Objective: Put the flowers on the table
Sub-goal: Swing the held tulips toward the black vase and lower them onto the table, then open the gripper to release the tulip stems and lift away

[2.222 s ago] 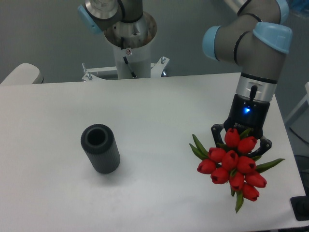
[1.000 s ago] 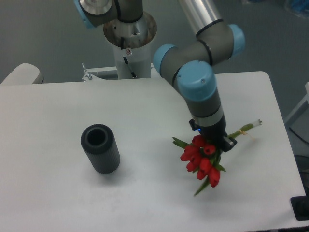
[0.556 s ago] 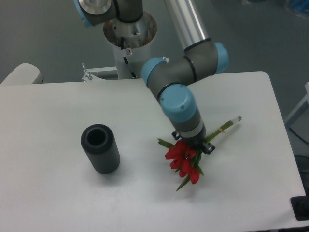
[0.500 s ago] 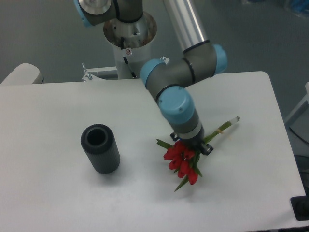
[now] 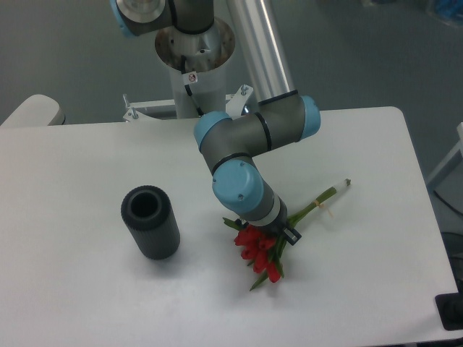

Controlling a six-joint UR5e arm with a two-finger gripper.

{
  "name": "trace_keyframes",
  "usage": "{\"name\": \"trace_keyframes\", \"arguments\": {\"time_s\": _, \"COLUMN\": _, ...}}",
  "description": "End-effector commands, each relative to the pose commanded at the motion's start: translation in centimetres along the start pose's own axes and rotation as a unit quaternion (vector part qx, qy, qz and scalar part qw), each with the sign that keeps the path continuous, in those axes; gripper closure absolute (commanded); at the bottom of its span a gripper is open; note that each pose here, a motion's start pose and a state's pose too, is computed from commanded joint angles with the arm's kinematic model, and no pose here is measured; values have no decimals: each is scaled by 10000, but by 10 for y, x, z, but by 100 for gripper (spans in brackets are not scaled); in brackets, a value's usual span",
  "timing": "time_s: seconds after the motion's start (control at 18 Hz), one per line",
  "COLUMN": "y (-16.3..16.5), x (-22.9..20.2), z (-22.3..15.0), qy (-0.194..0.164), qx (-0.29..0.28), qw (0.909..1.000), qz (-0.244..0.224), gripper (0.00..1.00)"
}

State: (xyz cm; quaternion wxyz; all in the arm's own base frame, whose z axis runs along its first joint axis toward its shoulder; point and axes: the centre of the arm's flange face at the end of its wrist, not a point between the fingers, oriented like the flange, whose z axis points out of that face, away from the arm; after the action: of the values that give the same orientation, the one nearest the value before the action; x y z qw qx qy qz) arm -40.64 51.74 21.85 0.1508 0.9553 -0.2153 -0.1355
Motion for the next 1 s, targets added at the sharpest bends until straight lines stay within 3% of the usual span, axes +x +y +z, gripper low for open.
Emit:
{"name": "trace_keyframes", "arguments": {"time_s": 0.06, "y": 0, "x": -1, "z": -1, "qy": -27, "qx": 8, "qw": 10000, "qz": -12, "gripper": 24}}
{"name": "trace_keyframes", "arguments": {"time_s": 0.11, "y": 0, "x": -4, "z": -4, "qy": -59, "qx": 26, "qw": 10000, "qz": -34, "gripper": 12}}
{"name": "trace_keyframes", "arguments": {"time_s": 0.28, "y": 5, "x": -23, "z": -22, "qy": -269, "qx": 128, "qw": 9995, "qz": -140, "gripper": 1}}
{"name": "trace_keyframes", "arguments": {"time_s": 0.5, "y": 14, "x": -54, "z": -60, "qy": -542, "qx": 484, "qw": 9968, "qz": -328, "gripper": 0}}
{"name": "trace_keyframes", "arguments": {"time_s": 0.83, "y": 71, "x": -121, "z": -106, "qy": -425, "qx": 1156, "qw": 9901, "qz": -675, "gripper": 0}}
{"name": "trace_keyframes", "arguments": {"time_s": 1.0, "y": 106, "x": -143, "z": -108, "qy": -475, "qx": 1266, "qw": 9901, "qz": -367, "gripper": 0}}
